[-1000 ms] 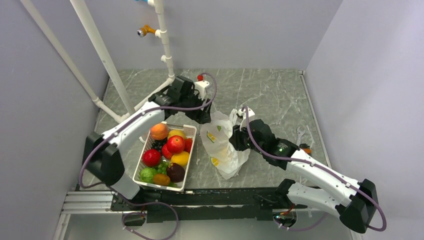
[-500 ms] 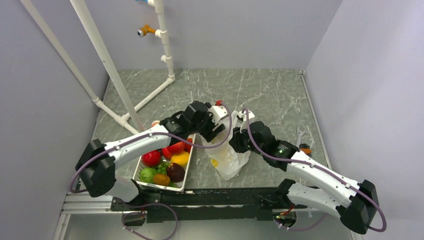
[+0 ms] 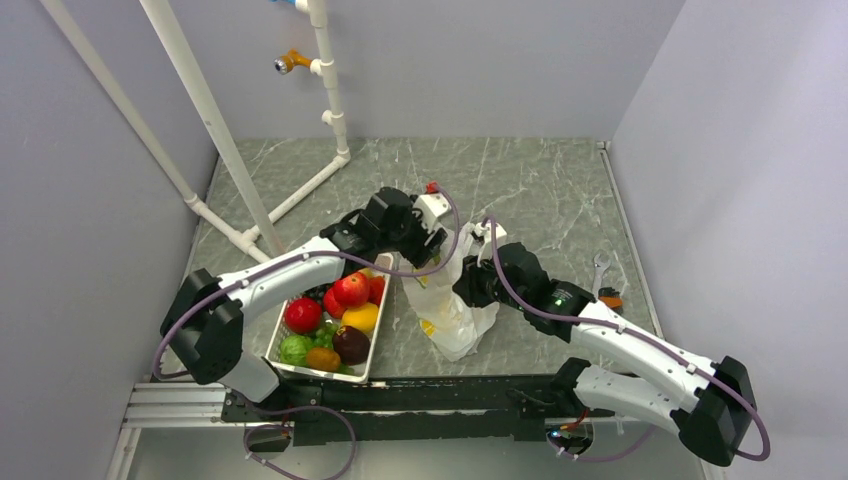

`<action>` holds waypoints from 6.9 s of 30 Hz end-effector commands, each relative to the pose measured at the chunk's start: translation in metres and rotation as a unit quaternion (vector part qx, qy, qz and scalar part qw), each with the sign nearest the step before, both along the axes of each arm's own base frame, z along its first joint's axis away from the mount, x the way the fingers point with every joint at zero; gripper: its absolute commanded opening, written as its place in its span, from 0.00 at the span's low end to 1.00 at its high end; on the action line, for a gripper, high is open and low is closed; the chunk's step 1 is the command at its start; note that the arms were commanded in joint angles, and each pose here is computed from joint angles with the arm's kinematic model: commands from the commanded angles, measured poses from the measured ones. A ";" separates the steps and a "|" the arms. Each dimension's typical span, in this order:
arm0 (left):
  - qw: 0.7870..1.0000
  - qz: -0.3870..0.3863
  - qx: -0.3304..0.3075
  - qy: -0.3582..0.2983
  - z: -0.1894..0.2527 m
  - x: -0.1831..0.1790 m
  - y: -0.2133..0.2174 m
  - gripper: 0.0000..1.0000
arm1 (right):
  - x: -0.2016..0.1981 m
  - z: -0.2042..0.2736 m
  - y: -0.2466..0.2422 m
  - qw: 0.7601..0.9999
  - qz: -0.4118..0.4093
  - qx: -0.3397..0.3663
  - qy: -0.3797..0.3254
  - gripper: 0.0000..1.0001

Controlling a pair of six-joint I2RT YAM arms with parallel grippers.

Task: Take the fake fruits out of the plastic bag
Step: Untie the plastic bag at the center of the board, then adjust the plastic bag at the center of the board.

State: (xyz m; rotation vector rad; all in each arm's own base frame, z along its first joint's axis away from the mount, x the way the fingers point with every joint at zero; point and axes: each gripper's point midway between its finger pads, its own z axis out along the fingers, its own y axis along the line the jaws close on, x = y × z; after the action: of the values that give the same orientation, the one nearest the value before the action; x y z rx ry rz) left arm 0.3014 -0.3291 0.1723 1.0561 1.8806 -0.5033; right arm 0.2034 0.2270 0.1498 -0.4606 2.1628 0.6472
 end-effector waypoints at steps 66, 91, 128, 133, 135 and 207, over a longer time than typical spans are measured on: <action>0.977 0.138 -0.050 0.153 0.013 0.073 0.052 0.00 | 0.013 0.052 -0.027 0.996 -0.083 -0.005 -0.037 0.62; 0.974 0.181 -0.056 0.124 0.031 0.086 0.080 0.00 | -0.055 0.020 -0.024 0.988 -0.045 0.121 0.091 0.00; 0.962 0.223 -0.143 0.060 0.103 0.017 0.117 0.98 | -0.107 0.027 -0.035 0.984 0.050 0.143 0.099 0.00; 0.954 0.213 -0.191 0.091 0.115 -0.027 0.084 0.99 | -0.112 0.027 -0.030 0.981 0.075 0.147 0.102 0.00; 0.955 0.228 -0.173 0.083 0.111 -0.036 0.069 0.99 | -0.114 0.030 -0.030 0.980 0.080 0.155 0.096 0.00; 0.990 0.093 -0.094 0.039 0.165 -0.058 0.030 0.99 | -0.031 0.151 0.029 0.976 0.142 0.126 -0.105 0.94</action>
State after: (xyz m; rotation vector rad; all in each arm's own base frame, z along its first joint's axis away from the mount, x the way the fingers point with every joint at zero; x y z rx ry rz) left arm 0.2307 -0.2830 0.3393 0.8423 1.9727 -0.5492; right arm 0.1805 0.2255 0.2576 -0.5139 2.0038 0.8077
